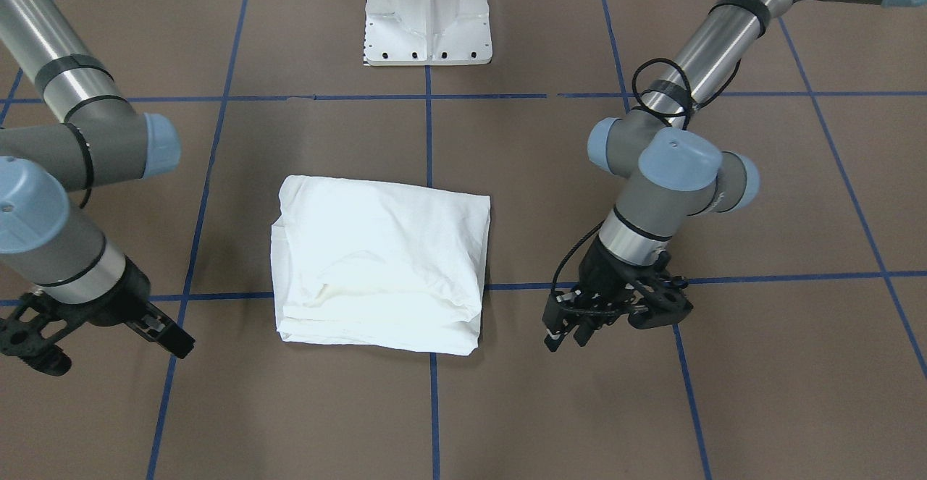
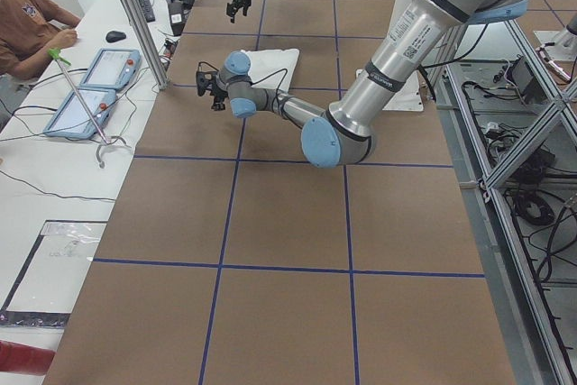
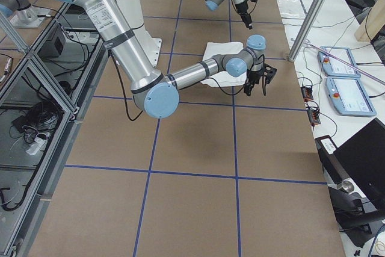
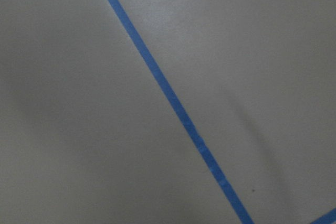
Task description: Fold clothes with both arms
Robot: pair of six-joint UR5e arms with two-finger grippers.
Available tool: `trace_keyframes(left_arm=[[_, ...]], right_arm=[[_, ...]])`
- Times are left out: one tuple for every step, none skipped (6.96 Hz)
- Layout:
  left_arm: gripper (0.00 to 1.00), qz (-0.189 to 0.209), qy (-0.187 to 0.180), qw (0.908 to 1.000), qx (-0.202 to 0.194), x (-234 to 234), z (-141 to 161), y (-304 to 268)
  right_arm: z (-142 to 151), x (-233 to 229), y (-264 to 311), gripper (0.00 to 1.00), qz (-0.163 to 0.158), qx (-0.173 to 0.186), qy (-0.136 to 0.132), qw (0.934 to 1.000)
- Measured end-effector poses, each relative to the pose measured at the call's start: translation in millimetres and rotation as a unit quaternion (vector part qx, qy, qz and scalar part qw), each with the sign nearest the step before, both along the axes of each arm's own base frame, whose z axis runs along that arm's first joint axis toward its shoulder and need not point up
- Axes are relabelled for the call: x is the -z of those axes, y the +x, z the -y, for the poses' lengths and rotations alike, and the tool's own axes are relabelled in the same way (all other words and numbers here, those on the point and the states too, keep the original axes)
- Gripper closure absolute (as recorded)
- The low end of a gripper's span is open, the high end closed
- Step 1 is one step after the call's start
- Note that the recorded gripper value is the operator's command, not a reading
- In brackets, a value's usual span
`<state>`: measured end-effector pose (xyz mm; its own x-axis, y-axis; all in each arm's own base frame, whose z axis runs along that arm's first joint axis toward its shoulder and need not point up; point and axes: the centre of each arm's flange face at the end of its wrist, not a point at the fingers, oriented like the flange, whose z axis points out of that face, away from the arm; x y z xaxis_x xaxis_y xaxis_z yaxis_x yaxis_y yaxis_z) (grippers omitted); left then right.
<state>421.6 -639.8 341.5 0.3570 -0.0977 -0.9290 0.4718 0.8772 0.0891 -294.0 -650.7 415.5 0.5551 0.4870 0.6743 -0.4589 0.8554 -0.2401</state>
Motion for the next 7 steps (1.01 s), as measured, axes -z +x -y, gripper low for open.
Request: trace_keyframes(left_arm=[[0.39, 0.031, 0.038, 0.9983, -0.033, -35, -5, -48], [0.26, 0.059, 0.068, 0.9942, -0.059, -67, -6, -102], [0.00, 0.084, 0.093, 0.9891, -0.077, -101, -8, -163], [0.00, 0.113, 0.121, 0.9821, -0.089, -134, -11, -227], [0.00, 0.149, 0.151, 0.9722, -0.100, -167, -17, -288], [0.00, 0.180, 0.172, 0.9622, -0.111, -194, -25, -342], [0.00, 0.205, 0.186, 0.9535, -0.119, -211, -33, -393]], right_arm=[[-18, -27, 42, 0.00, -0.006, 0.034, 0.030, 0.9989], [-39, -56, 86, 0.00, -0.014, 0.066, 0.057, 0.9961], [-64, -87, 135, 0.00, -0.016, 0.092, 0.078, 0.9926], [-87, -114, 180, 0.00, -0.019, 0.116, 0.096, 0.9885], [-105, -139, 216, 0.00, -0.026, 0.141, 0.115, 0.9829], [-116, -161, 244, 0.00, -0.035, 0.163, 0.128, 0.9777], [-122, -175, 270, 0.00, -0.045, 0.178, 0.134, 0.9739]])
